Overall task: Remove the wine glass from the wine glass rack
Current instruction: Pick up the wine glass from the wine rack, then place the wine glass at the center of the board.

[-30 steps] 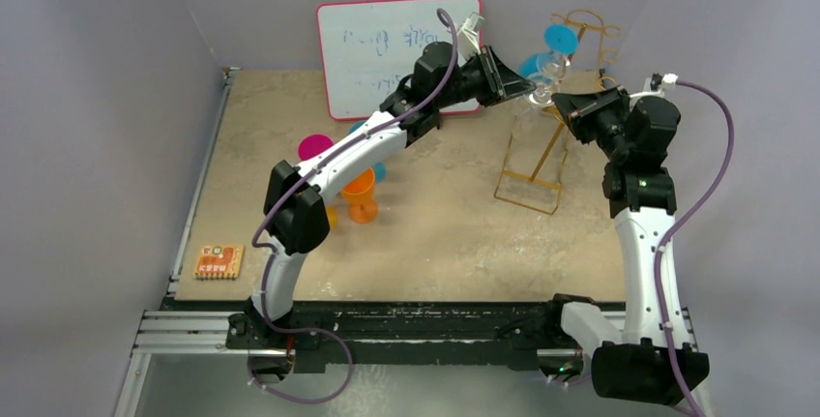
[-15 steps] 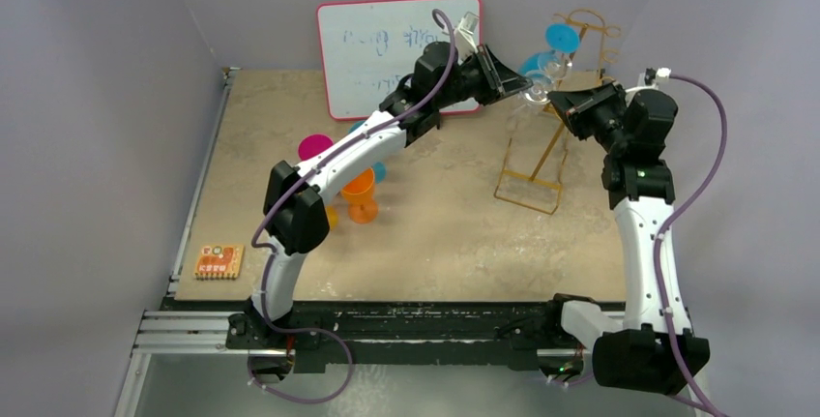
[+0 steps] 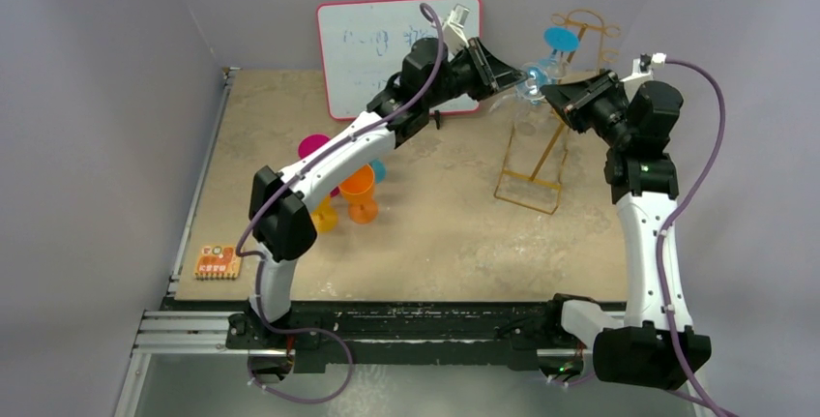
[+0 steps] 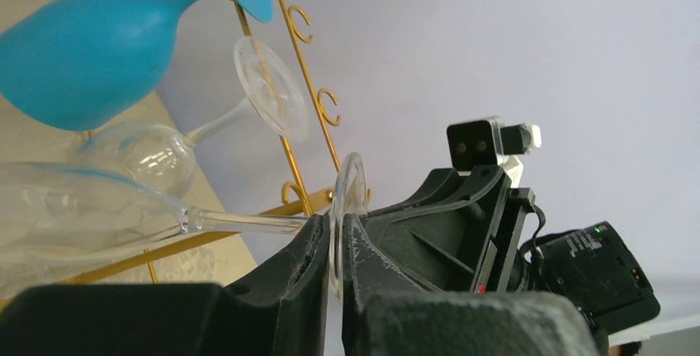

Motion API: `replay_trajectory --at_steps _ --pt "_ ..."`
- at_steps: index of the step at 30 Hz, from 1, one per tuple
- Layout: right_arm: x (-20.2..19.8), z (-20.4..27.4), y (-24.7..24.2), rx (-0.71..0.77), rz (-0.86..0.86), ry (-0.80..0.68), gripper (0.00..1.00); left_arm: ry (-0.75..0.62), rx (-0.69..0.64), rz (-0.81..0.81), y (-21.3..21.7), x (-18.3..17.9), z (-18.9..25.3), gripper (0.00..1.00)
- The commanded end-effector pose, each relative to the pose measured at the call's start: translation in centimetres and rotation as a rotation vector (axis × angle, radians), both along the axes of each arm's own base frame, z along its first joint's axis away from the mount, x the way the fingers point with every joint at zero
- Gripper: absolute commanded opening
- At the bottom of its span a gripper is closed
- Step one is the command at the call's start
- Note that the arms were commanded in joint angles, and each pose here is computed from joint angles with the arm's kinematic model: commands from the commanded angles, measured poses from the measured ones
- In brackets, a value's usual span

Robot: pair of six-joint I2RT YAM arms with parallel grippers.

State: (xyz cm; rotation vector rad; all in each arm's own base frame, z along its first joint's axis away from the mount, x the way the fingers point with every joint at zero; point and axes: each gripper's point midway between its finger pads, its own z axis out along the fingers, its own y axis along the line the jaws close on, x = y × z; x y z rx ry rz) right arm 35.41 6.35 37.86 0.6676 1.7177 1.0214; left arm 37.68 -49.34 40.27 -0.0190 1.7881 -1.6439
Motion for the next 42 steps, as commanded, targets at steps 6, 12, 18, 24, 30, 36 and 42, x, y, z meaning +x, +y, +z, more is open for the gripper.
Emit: replay_trajectory --at_steps 6,12,18,24,30,36,42 --pt "-2.0 3.0 3.0 -0.056 0.203 -0.168 0.27 -0.156 -0.127 -0.031 3.9 -5.7 7.2 0.0" --pt "-3.6 3.4 4.5 -0.085 0.324 -0.21 0.31 -0.179 -0.132 0.001 5.7 -6.7 8.0 0.0" --pt "-5.8 2.8 5.9 -0.14 0.435 -0.232 0.44 -0.184 -0.118 -0.012 6.7 -8.0 7.7 0.0" --pt "-9.1 0.7 8.2 -0.121 0.572 -0.213 0.54 -0.203 -0.104 0.004 9.3 -10.3 6.0 0.0" --pt "-12.7 -1.1 13.5 -0.046 0.743 -0.204 0.57 -0.211 -0.051 0.001 11.2 -12.6 4.1 0.0" --pt "-14.2 -3.8 15.0 0.059 0.769 -0.147 0.3 -0.141 0.01 -0.034 12.6 -15.9 -1.2 0.0" --pt "-16.4 -6.8 16.1 0.083 0.837 -0.106 0.1 -0.116 0.016 0.036 14.8 -16.4 -2.9 0.0"
